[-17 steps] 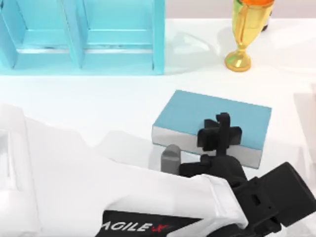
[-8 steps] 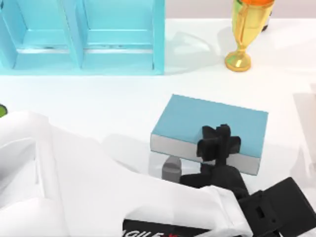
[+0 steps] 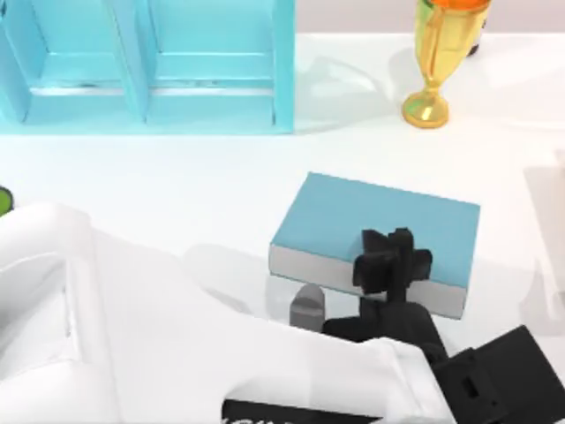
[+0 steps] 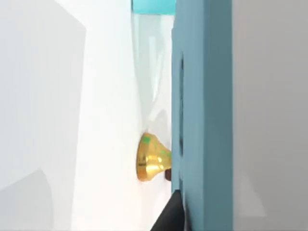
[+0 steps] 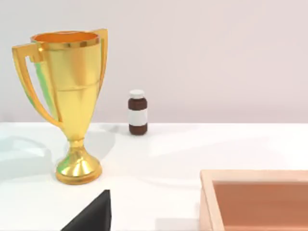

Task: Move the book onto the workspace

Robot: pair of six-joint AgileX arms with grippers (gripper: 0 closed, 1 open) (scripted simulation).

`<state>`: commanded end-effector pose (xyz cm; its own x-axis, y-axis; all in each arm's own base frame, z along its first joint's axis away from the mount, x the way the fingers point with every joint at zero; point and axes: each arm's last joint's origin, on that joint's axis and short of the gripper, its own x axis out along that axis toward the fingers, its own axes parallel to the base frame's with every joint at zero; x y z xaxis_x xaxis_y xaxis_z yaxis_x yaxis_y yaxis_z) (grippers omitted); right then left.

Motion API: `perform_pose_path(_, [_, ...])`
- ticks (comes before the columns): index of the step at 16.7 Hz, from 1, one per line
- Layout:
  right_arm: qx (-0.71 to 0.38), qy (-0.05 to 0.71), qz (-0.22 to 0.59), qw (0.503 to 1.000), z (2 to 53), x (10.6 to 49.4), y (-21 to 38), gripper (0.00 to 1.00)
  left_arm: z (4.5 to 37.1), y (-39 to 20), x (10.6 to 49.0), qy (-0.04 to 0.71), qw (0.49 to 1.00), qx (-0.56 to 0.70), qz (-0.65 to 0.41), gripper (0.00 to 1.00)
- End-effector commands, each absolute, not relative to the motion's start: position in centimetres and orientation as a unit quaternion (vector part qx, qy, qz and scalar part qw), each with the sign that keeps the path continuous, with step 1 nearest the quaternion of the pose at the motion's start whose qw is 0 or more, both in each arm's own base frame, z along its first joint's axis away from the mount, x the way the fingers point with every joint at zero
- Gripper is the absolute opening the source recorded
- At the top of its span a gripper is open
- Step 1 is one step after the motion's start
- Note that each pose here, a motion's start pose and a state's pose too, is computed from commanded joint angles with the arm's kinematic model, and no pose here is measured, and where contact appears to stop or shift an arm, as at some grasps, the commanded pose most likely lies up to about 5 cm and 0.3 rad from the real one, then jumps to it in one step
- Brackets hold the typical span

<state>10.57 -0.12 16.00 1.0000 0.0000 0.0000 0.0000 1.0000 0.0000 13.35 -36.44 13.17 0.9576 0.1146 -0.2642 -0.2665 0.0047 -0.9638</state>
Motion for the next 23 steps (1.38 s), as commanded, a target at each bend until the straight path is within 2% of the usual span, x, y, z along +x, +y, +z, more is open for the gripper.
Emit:
perform_pose_path(6, [0.000,0.000,0.000,1.000,16.0,10.6,-0.1,1.00,10.4,-36.4,13.3,0.055,0.707,-0.692,0.135,0.00])
perform_pose_path(10, [0.000,0.000,0.000,1.000,16.0,10.6,-0.1,1.00,10.3,-36.4,13.4,0.055,0.707,-0.693,0.135,0.00])
perform_pose_path(23, [0.000,0.000,0.000,1.000,16.0,10.6,-0.1,1.00,10.3,-36.4,13.4,0.055,0.707,-0.693,0.135,0.98])
